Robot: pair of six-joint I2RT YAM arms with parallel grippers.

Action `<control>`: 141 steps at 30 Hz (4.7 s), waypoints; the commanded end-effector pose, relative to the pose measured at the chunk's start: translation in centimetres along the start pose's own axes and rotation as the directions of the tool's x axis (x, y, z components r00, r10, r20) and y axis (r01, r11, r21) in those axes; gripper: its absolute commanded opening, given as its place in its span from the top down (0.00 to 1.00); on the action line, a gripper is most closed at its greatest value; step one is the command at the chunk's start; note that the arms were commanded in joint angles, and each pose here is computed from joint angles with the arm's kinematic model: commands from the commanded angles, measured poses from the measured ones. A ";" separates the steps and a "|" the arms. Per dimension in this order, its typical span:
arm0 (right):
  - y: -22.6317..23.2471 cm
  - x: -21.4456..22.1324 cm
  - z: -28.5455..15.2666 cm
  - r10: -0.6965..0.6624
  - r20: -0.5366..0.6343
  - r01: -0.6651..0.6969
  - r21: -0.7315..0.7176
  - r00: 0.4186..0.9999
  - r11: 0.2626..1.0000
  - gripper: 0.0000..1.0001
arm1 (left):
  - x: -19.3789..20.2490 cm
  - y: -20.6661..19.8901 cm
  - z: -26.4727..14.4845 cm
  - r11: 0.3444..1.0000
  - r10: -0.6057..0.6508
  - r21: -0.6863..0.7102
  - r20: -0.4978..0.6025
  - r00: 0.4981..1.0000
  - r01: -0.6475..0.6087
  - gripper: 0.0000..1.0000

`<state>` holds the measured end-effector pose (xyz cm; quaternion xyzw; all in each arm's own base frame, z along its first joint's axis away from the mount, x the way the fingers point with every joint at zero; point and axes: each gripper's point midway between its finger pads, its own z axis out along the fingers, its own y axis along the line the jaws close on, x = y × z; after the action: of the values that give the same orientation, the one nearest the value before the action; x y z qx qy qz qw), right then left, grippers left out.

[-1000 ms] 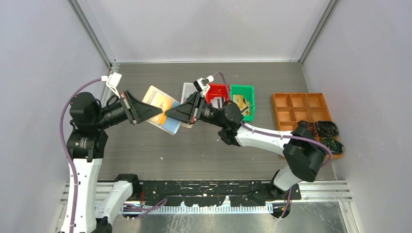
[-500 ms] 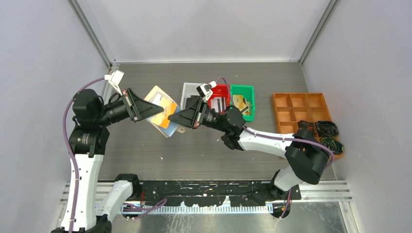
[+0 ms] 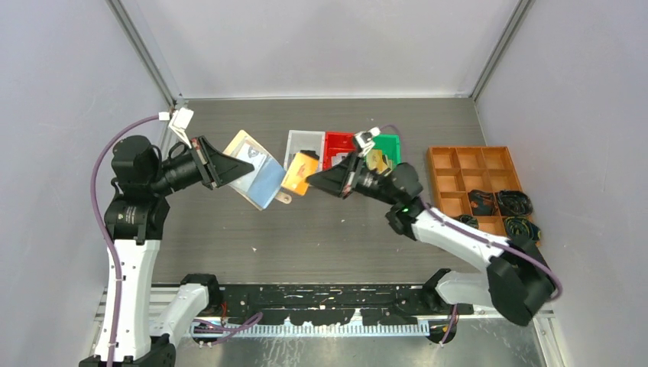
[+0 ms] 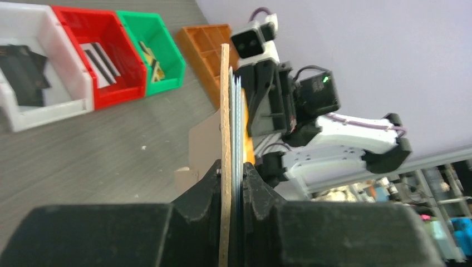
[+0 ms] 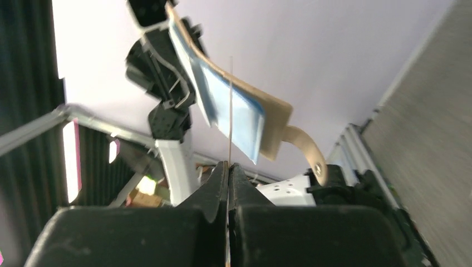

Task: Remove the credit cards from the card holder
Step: Place the card holder at the center of the board, then place the credit card in the storage box, then reset both arms

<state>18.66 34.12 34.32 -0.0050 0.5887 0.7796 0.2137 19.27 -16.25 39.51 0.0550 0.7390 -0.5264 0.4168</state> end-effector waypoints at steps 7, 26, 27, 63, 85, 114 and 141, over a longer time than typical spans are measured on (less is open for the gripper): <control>-6.6 -8.7 -14.1 -0.276 0.139 0.082 0.748 0.951 0.659 0.99 | 1.7 2.2 -0.9 0.950 0.306 -0.029 -0.127 0.944 -0.312 0.86; -18.6 -21.1 -21.8 -0.324 -0.077 0.094 0.995 0.943 0.034 0.99 | 4.8 6.2 -0.7 0.952 0.282 -0.039 -0.286 0.916 -0.305 0.87; -19.2 -21.5 -21.4 -0.312 -0.084 0.102 0.994 0.946 0.042 0.99 | 5.0 6.7 -0.6 0.949 0.287 -0.035 -0.305 0.908 -0.312 0.86; -13.5 -23.0 -17.4 -0.491 -0.110 0.185 0.977 0.864 0.106 0.01 | 11.3 25.8 4.7 0.720 0.411 -0.093 -0.741 0.531 -0.688 0.31; -13.4 -19.4 -35.5 -0.900 -0.062 -0.286 0.937 0.431 -0.201 0.01 | 1.8 37.7 -0.3 0.548 0.476 -0.688 -0.211 0.854 -0.475 0.00; -22.8 -22.9 -39.5 -0.865 -0.236 -0.103 0.945 0.443 -0.311 0.01 | 2.7 41.3 0.2 0.483 0.582 -0.814 0.023 0.813 -0.323 0.00; -22.8 -23.6 -40.3 -0.871 -0.181 -0.121 0.957 0.457 -0.263 0.01 | 3.1 41.1 1.4 0.484 0.581 -0.787 -0.038 0.813 -0.383 0.00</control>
<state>36.22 -6.29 4.55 0.1962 0.7832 -0.1311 0.5752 38.12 -0.43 4.83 0.0045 0.8120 -0.0333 0.5828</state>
